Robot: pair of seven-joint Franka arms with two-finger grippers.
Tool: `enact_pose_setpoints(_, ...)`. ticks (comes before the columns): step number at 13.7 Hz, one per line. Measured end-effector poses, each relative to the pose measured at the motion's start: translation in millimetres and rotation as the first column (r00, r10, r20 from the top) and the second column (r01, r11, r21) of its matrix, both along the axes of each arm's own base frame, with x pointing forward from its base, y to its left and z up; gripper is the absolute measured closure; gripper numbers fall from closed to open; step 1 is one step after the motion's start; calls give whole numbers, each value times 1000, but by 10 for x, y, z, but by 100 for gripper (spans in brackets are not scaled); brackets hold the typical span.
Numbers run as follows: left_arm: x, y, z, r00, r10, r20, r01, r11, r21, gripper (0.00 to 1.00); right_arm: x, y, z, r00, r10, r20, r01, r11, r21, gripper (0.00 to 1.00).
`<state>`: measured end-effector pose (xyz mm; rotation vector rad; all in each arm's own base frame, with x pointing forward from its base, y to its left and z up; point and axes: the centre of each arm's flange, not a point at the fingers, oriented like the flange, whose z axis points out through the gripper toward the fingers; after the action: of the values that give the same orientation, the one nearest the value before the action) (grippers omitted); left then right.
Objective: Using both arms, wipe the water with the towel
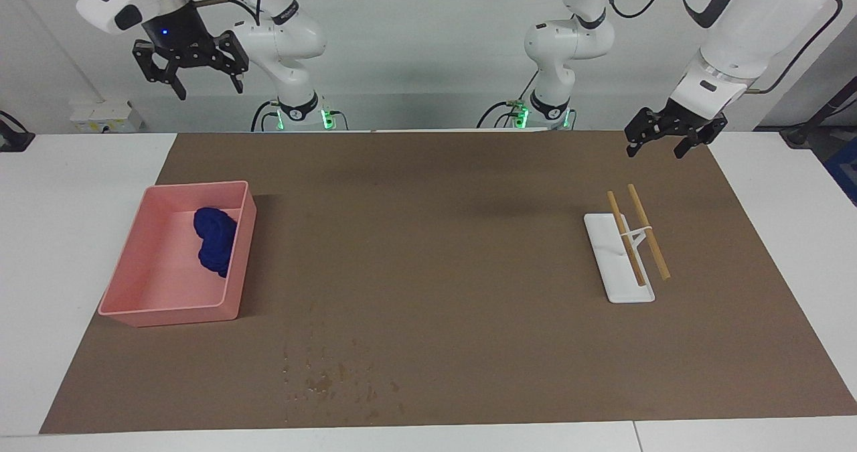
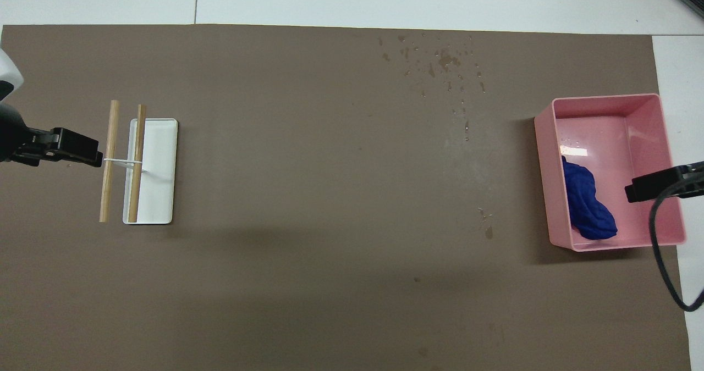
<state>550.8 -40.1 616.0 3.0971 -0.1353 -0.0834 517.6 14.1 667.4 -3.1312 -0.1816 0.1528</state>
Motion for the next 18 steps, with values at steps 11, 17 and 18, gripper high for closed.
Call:
enact_pose_setpoints(11, 0, 0, 0, 1000, 0, 0, 0, 1000, 0, 0, 92, 238, -418, 999, 26, -48, -27, 1000, -14, 0)
enact_pose_setpoints(17, 0, 0, 0, 1000, 0, 0, 0, 1000, 0, 0, 177, 188, -452, 1000, 17, 7, -16, 1000, -12, 0)
enact_pose_setpoints(18, 0, 0, 0, 1000, 0, 0, 0, 1000, 0, 0, 191, 167, -490, 1000, 13, 13, -13, 1000, -11, 0)
